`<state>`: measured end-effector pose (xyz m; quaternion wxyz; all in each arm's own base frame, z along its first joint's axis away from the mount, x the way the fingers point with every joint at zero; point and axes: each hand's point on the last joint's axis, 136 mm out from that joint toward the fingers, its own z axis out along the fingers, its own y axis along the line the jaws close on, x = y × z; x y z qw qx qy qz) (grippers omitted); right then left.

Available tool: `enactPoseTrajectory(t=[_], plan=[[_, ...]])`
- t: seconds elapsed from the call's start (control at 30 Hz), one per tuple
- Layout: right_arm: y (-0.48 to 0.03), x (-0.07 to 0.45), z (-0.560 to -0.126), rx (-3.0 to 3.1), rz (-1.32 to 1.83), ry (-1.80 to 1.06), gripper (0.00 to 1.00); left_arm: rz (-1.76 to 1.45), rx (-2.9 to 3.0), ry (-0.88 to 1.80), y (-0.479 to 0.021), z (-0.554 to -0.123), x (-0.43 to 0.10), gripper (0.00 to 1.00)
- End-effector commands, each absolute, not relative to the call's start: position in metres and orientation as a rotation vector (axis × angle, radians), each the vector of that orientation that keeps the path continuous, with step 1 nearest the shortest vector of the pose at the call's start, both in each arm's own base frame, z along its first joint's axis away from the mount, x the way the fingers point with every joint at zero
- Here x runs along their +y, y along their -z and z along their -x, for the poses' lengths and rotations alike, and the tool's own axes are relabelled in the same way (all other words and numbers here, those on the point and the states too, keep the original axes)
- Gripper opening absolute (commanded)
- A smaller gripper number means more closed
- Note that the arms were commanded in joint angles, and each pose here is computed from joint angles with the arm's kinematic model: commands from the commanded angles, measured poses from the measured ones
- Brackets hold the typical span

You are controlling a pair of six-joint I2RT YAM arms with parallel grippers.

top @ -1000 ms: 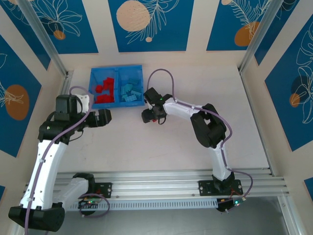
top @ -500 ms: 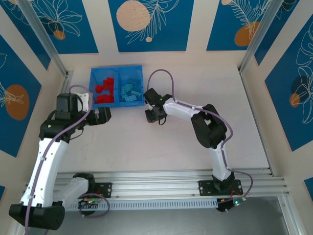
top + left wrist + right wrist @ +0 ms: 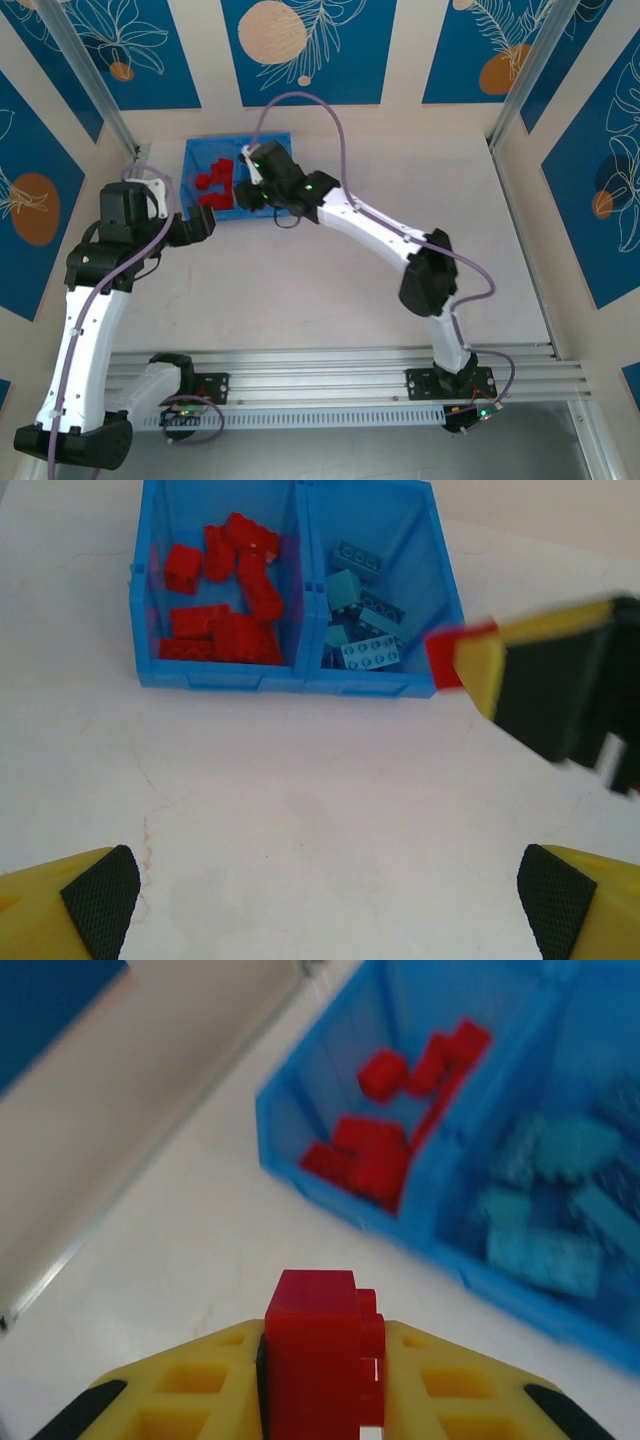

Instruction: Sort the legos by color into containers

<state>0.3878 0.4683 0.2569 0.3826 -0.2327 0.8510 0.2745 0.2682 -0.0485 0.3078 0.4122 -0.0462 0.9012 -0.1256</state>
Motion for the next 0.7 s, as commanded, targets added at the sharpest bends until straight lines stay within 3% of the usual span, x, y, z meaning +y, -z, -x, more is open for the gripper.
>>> enactPoseTrajectory(t=[0.0,0.2,0.53,0.67], plan=[[-0.221,0.493,-0.423,2.192,0.557,-0.644,0.29,0.107,2.29,0.285,-0.311,-0.263,-0.049,1.0],[-0.206,0.534,-0.458,2.087,0.59,-0.738,0.29,-0.027,2.307,0.172,-0.31,-0.262,-0.055,1.0],[-0.203,0.539,-0.493,1.945,0.572,-0.719,0.29,-0.092,2.34,0.135,-0.297,-0.26,-0.063,1.0],[-0.216,0.536,-0.506,1.892,0.507,-0.746,0.36,-0.102,2.348,0.131,-0.294,-0.262,-0.065,1.0]])
